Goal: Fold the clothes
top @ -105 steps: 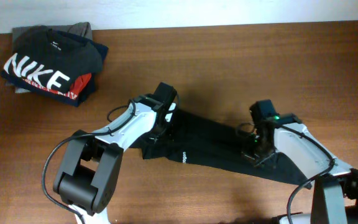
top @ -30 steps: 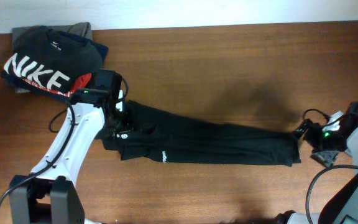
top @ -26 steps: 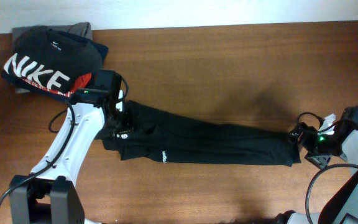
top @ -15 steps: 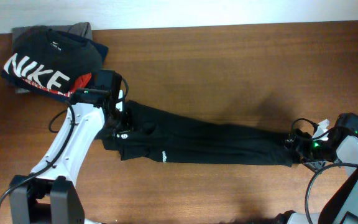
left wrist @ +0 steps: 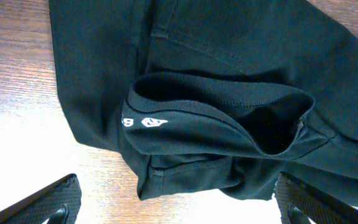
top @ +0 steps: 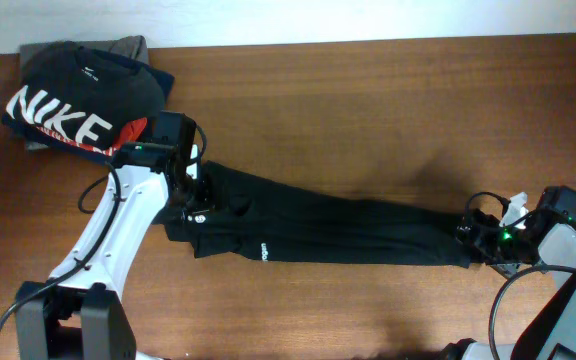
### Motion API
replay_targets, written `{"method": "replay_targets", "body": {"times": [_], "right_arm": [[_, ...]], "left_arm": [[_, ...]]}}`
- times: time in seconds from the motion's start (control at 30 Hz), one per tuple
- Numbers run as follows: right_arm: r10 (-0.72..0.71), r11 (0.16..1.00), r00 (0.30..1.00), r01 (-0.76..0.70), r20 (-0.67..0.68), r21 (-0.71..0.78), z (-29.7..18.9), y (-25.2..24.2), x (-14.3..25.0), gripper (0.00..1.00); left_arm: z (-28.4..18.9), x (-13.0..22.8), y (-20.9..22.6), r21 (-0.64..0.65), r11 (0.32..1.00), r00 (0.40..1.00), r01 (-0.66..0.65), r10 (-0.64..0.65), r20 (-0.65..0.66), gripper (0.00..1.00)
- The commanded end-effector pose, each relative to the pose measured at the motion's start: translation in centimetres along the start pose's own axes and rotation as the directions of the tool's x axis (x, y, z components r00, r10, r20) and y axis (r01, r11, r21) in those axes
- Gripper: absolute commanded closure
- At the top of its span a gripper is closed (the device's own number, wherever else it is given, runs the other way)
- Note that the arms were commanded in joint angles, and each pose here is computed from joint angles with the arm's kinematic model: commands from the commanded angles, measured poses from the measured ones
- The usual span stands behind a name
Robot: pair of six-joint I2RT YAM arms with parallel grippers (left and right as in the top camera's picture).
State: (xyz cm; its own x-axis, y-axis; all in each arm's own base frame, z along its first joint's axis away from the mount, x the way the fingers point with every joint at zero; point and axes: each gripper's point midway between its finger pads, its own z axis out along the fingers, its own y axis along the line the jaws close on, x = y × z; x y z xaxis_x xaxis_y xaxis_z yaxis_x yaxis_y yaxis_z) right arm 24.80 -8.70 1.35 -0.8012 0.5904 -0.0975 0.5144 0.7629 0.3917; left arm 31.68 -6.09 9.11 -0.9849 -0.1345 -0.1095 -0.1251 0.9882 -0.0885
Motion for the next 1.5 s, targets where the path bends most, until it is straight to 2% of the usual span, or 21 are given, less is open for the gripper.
{"method": "replay_targets", "body": {"times": [0.0,0.33,0.43,0.57,0.93,1.07,1.17,1.2,1.23,1.27,1.3,1.47], "right_arm": [[0.027,0.999,1.0,-0.026,-0.016,0.025,0.8,-0.9,0.7,0.0],[0.026,0.999,0.997,-0.027,0.072,0.02,-1.5,-0.8,-3.0,0.01],[-0.028,1.0,0.997,0.028,0.067,0.011,-1.4,-0.6,-2.8,0.01],[-0.107,0.994,0.994,0.108,0.031,-0.025,-1.0,0.4,-1.8,0.01],[-0.122,0.991,0.985,0.114,-0.122,-0.076,2.0,1.8,1.2,0.0],[-0.107,0.992,0.981,0.095,-0.16,-0.085,2.5,1.6,1.9,0.19],[-0.1,0.992,0.979,0.085,-0.176,-0.091,2.4,1.7,2.3,0.38],[-0.098,0.992,0.979,0.082,-0.181,-0.091,2.4,1.7,2.4,0.5],[-0.098,0.992,0.979,0.082,-0.181,-0.091,2.4,1.7,2.4,0.57],[-0.097,0.993,0.979,0.082,-0.18,-0.091,2.4,1.7,2.4,0.73],[-0.097,0.993,0.979,0.082,-0.179,-0.09,2.3,1.7,2.3,0.96],[-0.049,0.998,0.984,0.041,-0.169,-0.053,1.3,1.7,1.2,0.96]], "left_arm": [[0.0,0.2,-0.2,0.009,1.0,1.0,0.004,-0.004,-0.006,0.01],[0.0,0.2,-0.2,0.009,1.0,1.0,0.004,-0.004,-0.006,0.01],[0.0,0.2,-0.2,0.01,1.0,1.0,0.004,-0.004,-0.006,0.01],[0.0,0.2,-0.2,0.009,1.0,1.0,0.004,-0.004,-0.005,0.01],[0.0,0.2,-0.2,0.01,1.0,1.0,0.004,-0.004,-0.006,0.01],[0.0,0.2,-0.2,0.01,1.0,1.0,0.004,-0.004,-0.006,0.01],[0.0,0.2,-0.2,0.01,1.0,1.0,0.004,-0.004,-0.006,0.01],[0.0,0.2,-0.2,0.01,1.0,1.0,0.004,-0.004,-0.006,0.01],[0.0,0.2,-0.2,0.01,1.0,1.0,0.004,-0.004,-0.006,0.01],[0.0,0.2,-0.2,0.01,1.0,1.0,0.004,-0.004,-0.006,0.01],[0.0,0.2,-0.2,0.01,1.0,1.0,0.004,-0.004,-0.006,0.01],[0.0,0.2,-0.2,0.009,1.0,1.0,0.004,-0.004,-0.006,0.01]]}}
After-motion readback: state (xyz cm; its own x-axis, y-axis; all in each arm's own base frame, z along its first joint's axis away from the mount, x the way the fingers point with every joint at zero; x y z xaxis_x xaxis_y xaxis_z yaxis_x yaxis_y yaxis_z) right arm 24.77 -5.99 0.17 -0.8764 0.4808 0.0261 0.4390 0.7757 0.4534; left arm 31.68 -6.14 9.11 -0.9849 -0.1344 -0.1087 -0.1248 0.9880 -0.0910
